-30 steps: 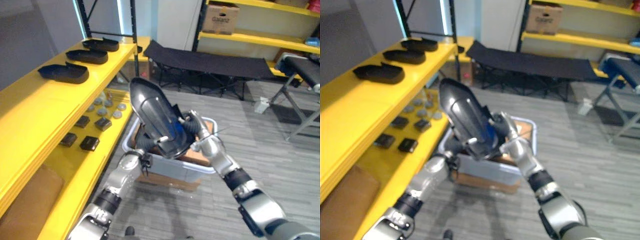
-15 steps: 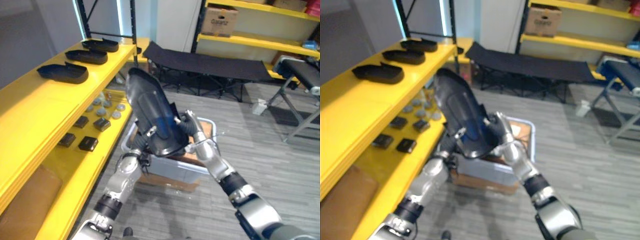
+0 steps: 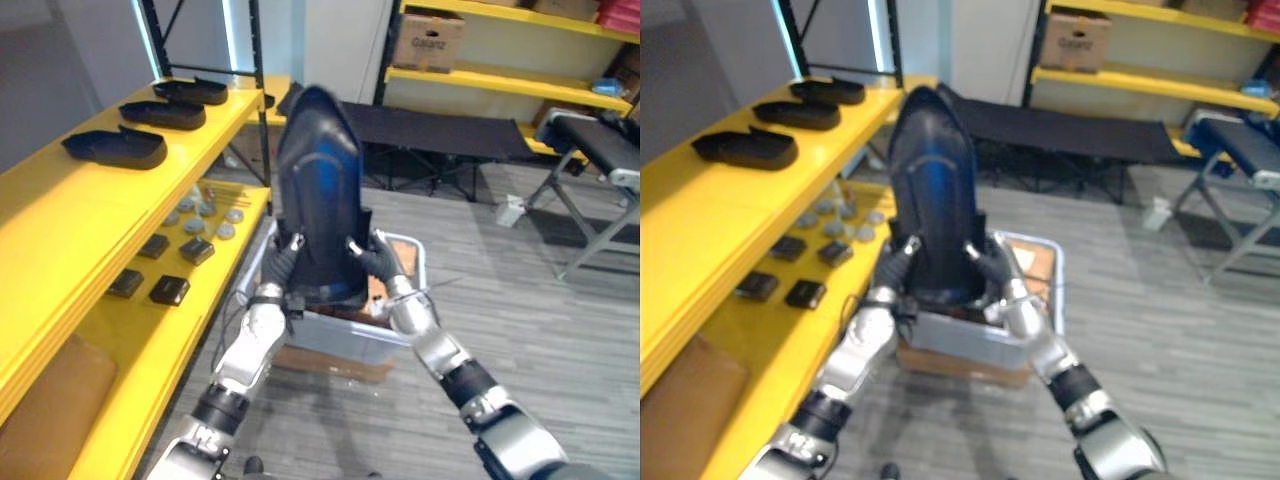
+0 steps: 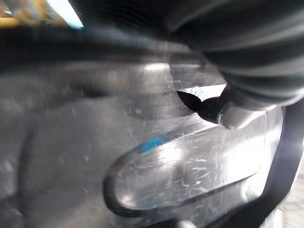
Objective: Walk over and take plastic housings, then place them on the shelf
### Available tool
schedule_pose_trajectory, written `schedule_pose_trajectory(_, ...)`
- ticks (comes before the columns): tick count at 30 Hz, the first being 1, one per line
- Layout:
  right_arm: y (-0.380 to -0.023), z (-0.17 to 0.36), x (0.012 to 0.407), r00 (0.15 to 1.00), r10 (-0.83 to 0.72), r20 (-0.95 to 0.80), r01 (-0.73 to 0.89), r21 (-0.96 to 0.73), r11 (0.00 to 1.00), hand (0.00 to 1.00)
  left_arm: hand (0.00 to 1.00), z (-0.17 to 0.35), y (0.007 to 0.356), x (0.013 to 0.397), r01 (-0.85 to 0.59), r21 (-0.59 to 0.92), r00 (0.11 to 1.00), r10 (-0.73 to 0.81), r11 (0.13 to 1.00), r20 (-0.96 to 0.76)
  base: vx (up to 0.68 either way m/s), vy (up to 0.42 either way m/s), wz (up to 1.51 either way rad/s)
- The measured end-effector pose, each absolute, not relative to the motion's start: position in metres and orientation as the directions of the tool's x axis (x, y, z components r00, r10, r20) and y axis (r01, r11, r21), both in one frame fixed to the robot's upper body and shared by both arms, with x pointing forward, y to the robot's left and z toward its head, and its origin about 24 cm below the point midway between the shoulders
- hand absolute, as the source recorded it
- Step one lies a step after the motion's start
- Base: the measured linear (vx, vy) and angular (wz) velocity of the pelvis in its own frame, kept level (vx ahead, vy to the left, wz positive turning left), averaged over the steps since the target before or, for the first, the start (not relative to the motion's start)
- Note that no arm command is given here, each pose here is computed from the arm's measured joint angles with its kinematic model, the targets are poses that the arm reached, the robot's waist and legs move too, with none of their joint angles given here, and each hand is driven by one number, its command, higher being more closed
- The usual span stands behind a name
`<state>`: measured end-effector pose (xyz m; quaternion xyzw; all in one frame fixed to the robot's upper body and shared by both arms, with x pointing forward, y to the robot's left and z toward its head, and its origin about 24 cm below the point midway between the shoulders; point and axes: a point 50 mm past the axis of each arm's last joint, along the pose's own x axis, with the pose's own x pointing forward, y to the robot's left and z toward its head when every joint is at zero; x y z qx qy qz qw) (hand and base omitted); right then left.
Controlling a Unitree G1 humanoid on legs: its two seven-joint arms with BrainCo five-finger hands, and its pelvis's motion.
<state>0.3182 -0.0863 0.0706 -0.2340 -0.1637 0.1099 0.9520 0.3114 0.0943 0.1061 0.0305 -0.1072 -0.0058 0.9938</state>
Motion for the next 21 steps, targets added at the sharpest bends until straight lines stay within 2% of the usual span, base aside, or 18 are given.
schedule_pose_trajectory(4, -0.082, 0.07, 0.316, 0.917, 0.31, 0.25, -0.168, -0.465, 0.87, 0.0, 1.0, 0.119, 0.094, 0.311, -0.036, 0.106, 0.959, 0.005, 0.994, 0.285, 0.0, 0.0, 0.0)
schedule_pose_trajectory(10, -0.077, 0.053, 0.306, 0.925, 0.337, 0.175, -0.237, -0.427, 0.873, 0.0, 1.0, 0.143, 0.09, 0.306, -0.15, 0.249, 0.887, 0.02, 0.957, 0.461, 0.0, 0.0, 0.0)
schedule_pose_trajectory(17, -0.079, 0.045, 0.3, 0.937, 0.311, 0.156, -0.229, -0.394, 0.89, 0.0, 1.0, 0.144, 0.088, 0.303, -0.293, 0.433, 0.837, 0.01, 0.852, 0.547, -0.01, 0.0, -0.07)
schedule_pose_trajectory(21, -0.097, 0.051, 0.291, 0.951, 0.225, 0.211, -0.182, -0.205, 0.962, 0.0, 1.0, 0.13, 0.096, 0.293, -0.372, 0.51, 0.832, 0.034, 0.776, 0.554, 0.0, 0.004, -0.08)
